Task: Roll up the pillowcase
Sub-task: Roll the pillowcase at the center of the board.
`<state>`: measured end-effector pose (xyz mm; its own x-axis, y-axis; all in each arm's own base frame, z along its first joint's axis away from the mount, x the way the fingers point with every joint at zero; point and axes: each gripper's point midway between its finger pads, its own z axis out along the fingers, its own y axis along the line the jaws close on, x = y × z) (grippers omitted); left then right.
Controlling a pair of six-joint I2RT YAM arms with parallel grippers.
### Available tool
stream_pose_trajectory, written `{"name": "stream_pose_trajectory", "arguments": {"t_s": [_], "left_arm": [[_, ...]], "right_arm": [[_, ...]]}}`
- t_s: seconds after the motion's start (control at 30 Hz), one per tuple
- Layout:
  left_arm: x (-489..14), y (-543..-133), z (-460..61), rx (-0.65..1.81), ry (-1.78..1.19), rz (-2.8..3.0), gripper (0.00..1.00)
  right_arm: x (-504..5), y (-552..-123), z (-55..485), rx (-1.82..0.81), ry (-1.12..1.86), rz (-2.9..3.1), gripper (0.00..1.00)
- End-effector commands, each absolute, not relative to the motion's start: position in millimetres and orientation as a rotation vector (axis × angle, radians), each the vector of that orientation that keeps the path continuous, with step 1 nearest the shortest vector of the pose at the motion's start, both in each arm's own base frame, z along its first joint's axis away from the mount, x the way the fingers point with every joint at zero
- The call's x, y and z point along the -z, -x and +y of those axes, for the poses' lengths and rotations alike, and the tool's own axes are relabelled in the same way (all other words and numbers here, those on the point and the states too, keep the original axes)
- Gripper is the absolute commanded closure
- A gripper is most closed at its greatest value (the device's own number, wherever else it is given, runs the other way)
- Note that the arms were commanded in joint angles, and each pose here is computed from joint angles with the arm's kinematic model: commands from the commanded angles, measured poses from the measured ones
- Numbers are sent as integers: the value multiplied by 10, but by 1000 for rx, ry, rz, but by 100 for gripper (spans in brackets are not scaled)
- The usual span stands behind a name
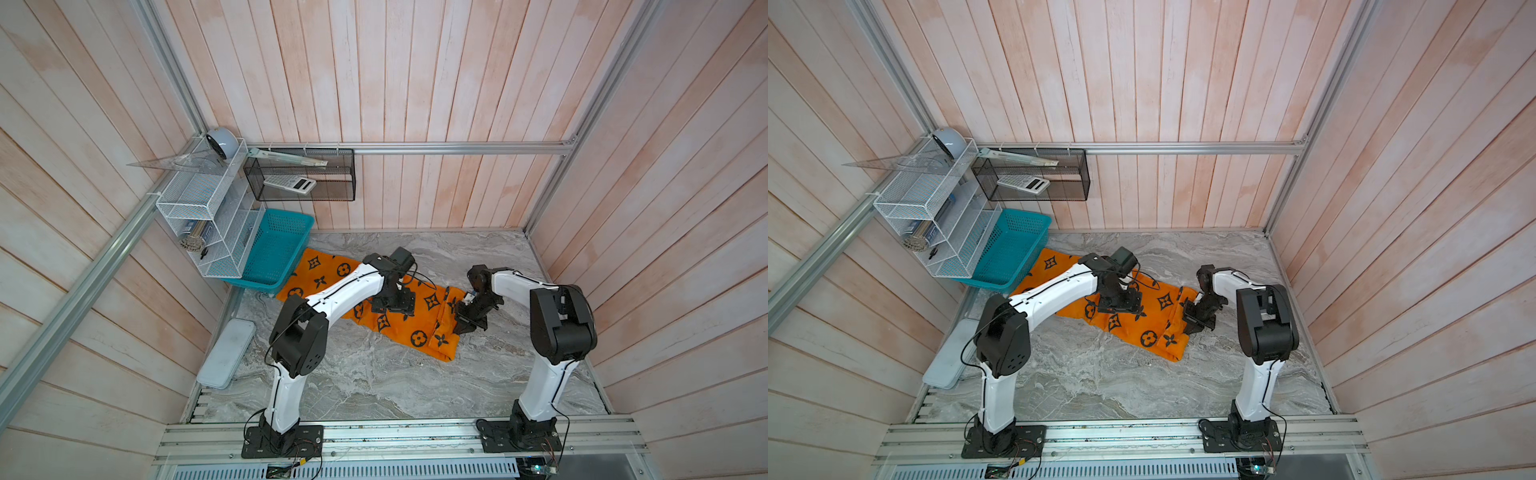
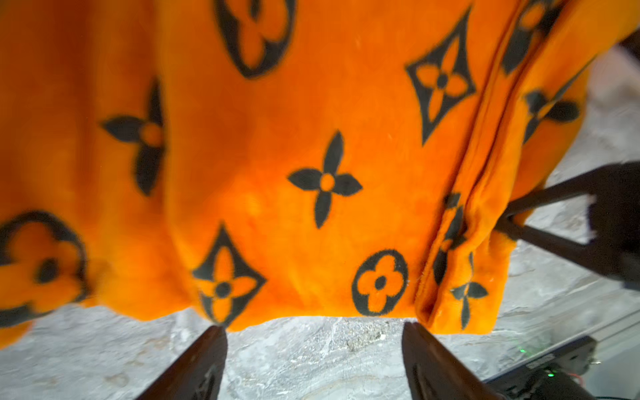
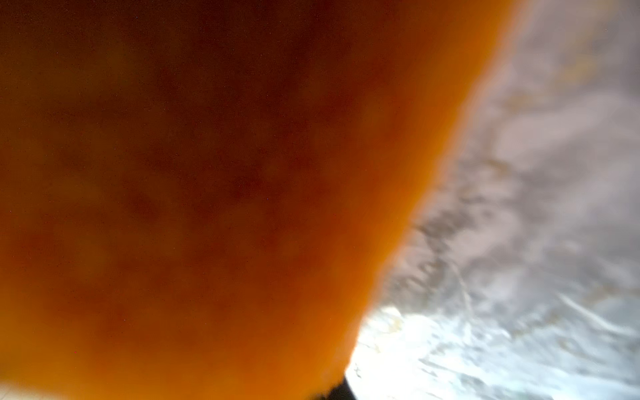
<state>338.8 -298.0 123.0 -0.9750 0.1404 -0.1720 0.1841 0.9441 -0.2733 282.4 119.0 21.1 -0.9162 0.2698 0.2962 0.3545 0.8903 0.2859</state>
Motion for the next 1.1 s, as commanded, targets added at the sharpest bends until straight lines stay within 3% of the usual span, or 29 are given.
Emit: {"name": "stream_pose_trajectory", "arguments": {"t_s": [0.0,0.17,0.33,1.07], "left_arm": [[-1355,-3449,-2939,475,-226,2924,15],[-1176,-3413,-2876,455,-226,2954,15],[-888,-3406,-2797,455,-190,3007,16],[-847,-3484,-2553,508,-172,3030,15]], "right_arm": [[-277,-2609,818,266,559,-2804,100],[-473,-2449,538,103,542,-2821,100],[-622,-2552,529,18,465,-2848,100],[-689,-2959,1845,36,130,-2847,99]]}}
